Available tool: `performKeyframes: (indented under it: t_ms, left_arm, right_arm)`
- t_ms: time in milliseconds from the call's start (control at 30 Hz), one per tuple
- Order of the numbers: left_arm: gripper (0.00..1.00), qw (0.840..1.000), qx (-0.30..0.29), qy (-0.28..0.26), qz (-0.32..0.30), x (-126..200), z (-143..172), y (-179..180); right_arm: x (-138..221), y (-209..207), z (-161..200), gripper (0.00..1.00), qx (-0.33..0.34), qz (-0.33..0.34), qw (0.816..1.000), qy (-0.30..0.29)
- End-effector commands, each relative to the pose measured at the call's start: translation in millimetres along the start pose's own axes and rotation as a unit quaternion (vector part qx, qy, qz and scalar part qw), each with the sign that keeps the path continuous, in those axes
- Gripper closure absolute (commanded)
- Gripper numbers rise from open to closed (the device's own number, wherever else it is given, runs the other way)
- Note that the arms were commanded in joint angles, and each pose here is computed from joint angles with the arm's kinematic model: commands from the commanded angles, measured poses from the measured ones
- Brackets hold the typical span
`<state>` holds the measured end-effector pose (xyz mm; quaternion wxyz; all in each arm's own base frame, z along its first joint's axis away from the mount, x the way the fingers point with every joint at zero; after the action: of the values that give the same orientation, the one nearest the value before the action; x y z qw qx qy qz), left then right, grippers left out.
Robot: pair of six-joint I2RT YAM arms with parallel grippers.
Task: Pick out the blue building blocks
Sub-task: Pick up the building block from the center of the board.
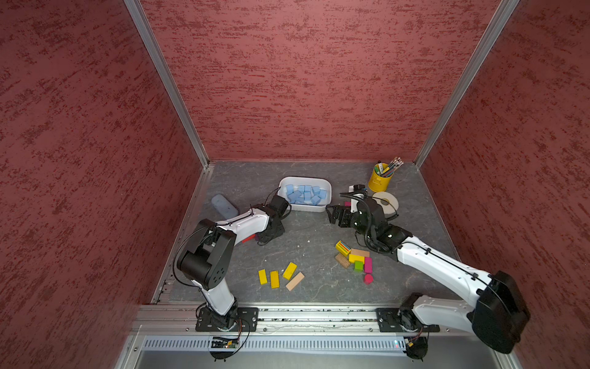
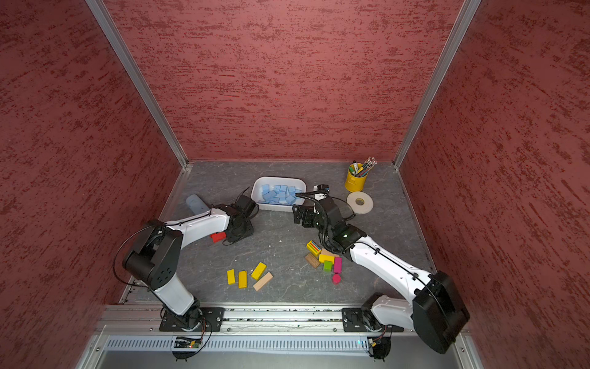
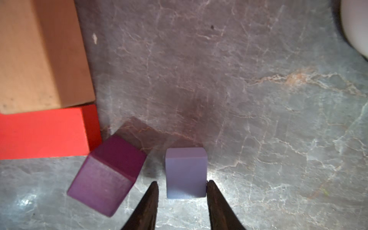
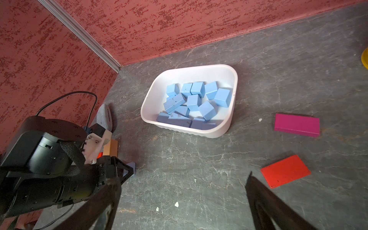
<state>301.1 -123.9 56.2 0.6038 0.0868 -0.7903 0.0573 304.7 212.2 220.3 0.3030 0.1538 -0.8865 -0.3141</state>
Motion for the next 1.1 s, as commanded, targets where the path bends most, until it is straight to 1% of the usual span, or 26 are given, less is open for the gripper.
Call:
performKeyframes:
  t_ms: [0,100,233,400,533,633,733,867,1067]
  left_arm:
    - [0.61,1.000,-0.005,0.000,0.001,-5.3,-4.1,-2.0]
    - [0.64,1.000,-0.007,0.001,0.002,-6.9,-3.7,-2.4]
    - [0.64,1.000,-0.009,0.004,0.001,-10.0,-3.0,-2.5]
    - [0.69,1.000,-0.012,0.008,0.005,-12.1,-2.0,-4.3]
    - [0.75,1.000,-0.009,0.003,0.011,-5.3,-4.5,-4.8]
    - [0.78,1.000,-0.008,-0.012,0.024,8.4,-10.3,-6.8]
    - [0.80,0.998,-0.008,-0.035,0.042,30.6,-20.2,-11.5]
    - [0.82,0.994,-0.013,-0.082,0.066,65.2,-38.4,-20.2]
    - [0.84,0.987,-0.018,-0.125,0.101,104.3,-67.5,-37.6]
  right_arm:
    - [4.2,-1.2,-4.7,0.01,-0.003,0.000,1.000,-0.013]
    - [4.2,-1.5,-4.6,0.01,-0.003,0.001,1.000,-0.012]
    - [3.5,-2.6,-4.0,0.01,-0.003,0.003,1.000,-0.011]
    - [3.2,-3.2,-3.1,0.01,-0.002,0.004,1.000,-0.010]
    - [3.2,-3.5,-3.4,0.01,-0.003,0.005,1.000,-0.011]
    - [3.4,-3.4,-3.7,0.02,-0.002,0.004,1.000,-0.012]
    - [4.1,-2.6,-4.2,0.01,-0.002,0.002,1.000,-0.013]
    - [4.5,-3.6,-3.7,0.01,-0.004,0.003,1.000,-0.014]
    - [6.5,-3.3,-4.3,0.01,-0.004,0.002,1.000,-0.016]
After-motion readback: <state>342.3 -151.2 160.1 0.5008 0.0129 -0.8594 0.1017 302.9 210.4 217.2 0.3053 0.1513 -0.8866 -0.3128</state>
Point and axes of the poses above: each gripper's point midway between its finger pads, its own x axis back along the fingers, its own y axis along the line the jaws close on, z = x × y, the point moved 3 cm from there along x, back along the fingers, and after that the axes turned 15 degrees about -x, right-handed, at the moved point
